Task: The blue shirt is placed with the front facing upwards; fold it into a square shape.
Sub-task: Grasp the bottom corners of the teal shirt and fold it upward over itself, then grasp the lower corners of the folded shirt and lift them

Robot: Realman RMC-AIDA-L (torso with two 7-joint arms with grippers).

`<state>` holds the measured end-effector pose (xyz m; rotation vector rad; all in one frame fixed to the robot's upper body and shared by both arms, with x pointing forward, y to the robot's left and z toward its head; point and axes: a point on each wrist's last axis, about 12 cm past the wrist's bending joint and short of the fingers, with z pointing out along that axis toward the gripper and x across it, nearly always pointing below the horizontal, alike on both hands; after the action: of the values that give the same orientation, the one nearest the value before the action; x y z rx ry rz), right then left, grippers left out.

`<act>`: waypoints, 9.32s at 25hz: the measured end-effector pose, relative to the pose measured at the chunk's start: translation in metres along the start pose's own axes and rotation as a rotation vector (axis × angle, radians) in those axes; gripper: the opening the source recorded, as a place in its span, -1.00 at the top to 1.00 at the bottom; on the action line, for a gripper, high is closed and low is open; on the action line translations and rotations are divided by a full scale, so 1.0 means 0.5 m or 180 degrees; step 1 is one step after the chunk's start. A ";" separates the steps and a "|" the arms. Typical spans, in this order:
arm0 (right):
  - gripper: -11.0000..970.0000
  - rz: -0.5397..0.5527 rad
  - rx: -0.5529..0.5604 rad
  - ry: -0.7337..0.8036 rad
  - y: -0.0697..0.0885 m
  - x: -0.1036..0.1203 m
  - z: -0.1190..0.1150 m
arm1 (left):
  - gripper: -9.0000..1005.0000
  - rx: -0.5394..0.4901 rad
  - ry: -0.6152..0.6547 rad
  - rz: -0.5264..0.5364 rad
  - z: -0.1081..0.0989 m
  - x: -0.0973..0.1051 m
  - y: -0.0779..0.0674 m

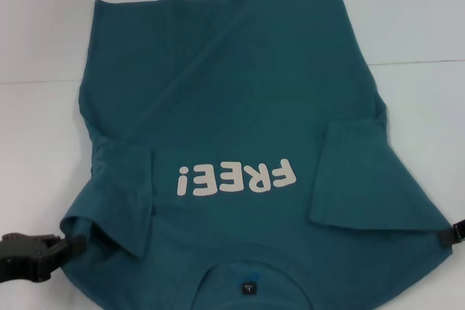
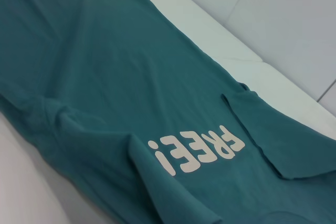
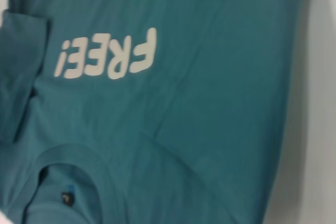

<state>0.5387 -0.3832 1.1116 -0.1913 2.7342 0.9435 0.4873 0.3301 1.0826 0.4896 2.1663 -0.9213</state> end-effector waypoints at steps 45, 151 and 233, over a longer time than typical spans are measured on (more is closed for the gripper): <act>0.93 0.0105 -0.0483 0.0330 -0.041 0.221 -0.055 | 0.98 0.0533 0.0012 -0.0456 -0.084 0.099 -0.061; 0.88 0.0003 -0.0306 -0.2466 0.038 -0.201 -0.013 | 0.97 -0.0296 -0.0413 -0.0007 0.160 -0.317 0.069; -0.66 -0.0443 -0.0076 -0.1597 -0.017 -0.013 -0.092 | 0.31 -0.0888 0.0373 0.0219 0.195 -0.102 0.035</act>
<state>0.5382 -0.4180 1.1432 -0.1255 2.2219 0.8493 0.5772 0.2669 1.0651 0.4860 2.3221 -0.5528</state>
